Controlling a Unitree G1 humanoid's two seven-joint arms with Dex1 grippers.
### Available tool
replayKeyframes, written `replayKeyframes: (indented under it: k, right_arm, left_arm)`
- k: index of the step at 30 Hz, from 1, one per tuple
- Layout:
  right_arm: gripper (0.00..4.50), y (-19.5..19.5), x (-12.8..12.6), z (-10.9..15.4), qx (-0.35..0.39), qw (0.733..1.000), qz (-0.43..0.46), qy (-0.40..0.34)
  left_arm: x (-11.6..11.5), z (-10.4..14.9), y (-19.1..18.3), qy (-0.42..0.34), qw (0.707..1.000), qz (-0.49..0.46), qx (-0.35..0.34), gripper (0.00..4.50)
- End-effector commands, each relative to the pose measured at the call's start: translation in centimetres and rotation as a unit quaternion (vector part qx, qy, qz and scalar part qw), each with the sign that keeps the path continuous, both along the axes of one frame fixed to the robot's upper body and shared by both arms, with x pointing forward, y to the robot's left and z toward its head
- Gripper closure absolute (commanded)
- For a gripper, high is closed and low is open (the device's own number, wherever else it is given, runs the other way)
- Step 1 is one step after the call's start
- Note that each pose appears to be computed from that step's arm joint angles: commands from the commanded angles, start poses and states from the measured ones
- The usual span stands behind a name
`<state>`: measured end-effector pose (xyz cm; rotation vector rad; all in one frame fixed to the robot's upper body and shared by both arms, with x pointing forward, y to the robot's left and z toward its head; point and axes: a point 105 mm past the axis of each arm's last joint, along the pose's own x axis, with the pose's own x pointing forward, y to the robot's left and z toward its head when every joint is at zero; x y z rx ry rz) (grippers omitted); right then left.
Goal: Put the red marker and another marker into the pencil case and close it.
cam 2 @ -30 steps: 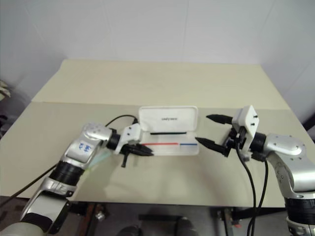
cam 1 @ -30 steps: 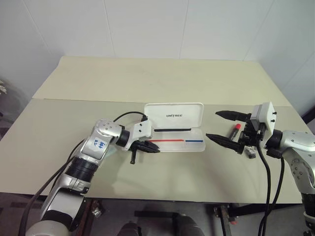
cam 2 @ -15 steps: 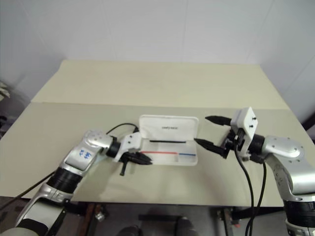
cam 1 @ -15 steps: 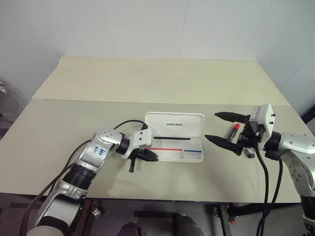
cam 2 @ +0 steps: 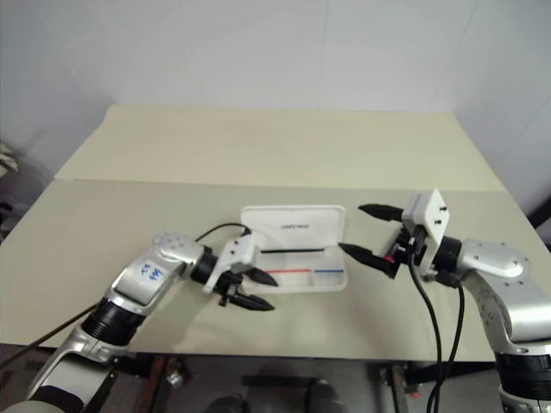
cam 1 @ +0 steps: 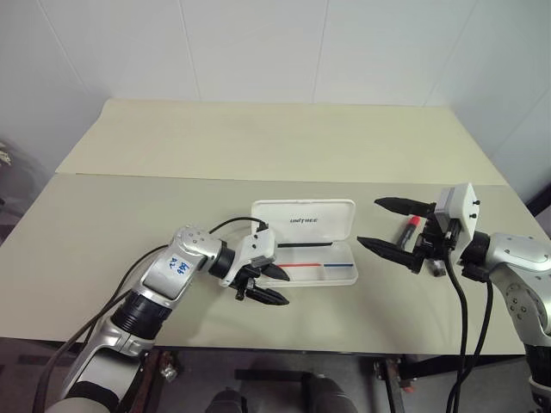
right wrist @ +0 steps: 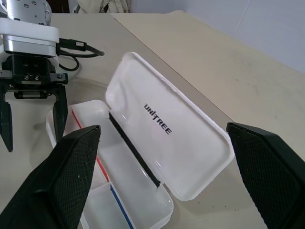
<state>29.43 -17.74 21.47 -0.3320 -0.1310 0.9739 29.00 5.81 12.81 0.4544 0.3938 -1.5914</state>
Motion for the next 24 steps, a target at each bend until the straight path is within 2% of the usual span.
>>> replayKeyframes:
  k: [1, 4, 6, 11, 15, 21, 24]
  right_arm:
    - [0.00, 0.2, -0.3, 0.7, 0.009, 1.000, 0.001, -0.010]
    - [0.00, -0.2, 0.2, 0.6, 0.012, 1.000, -0.023, -0.013]
    - [0.00, -1.2, 1.3, 0.7, 0.023, 0.996, -0.080, -0.013]
    - [0.00, -4.6, 4.2, -1.2, 0.022, 0.967, -0.251, 0.020]
    - [0.00, -6.2, 5.2, -2.4, 0.056, 0.934, -0.350, 0.046]
    - [0.00, -8.1, 6.4, -4.6, 0.134, 0.868, -0.470, 0.087]
    - [0.00, -8.3, 6.6, -5.9, 0.135, 0.850, -0.499, 0.102]
  left_arm:
    - [-0.2, 1.8, -0.1, -0.025, 0.999, -0.006, -0.026, 1.82]
    - [0.0, 2.5, 0.2, -0.030, 0.999, -0.002, -0.039, 1.82]
    - [-0.5, 3.0, 1.1, -0.029, 0.998, -0.022, -0.044, 1.47]
    - [0.2, 5.1, 3.3, -0.069, 0.992, -0.007, -0.108, 0.01]
    - [0.6, 7.3, 5.4, -0.096, 0.980, 0.020, -0.174, 0.01]
    - [0.8, 8.6, 8.5, -0.118, 0.972, 0.061, -0.195, 0.01]
    - [1.2, 9.1, 9.8, -0.134, 0.967, 0.084, -0.202, 0.01]
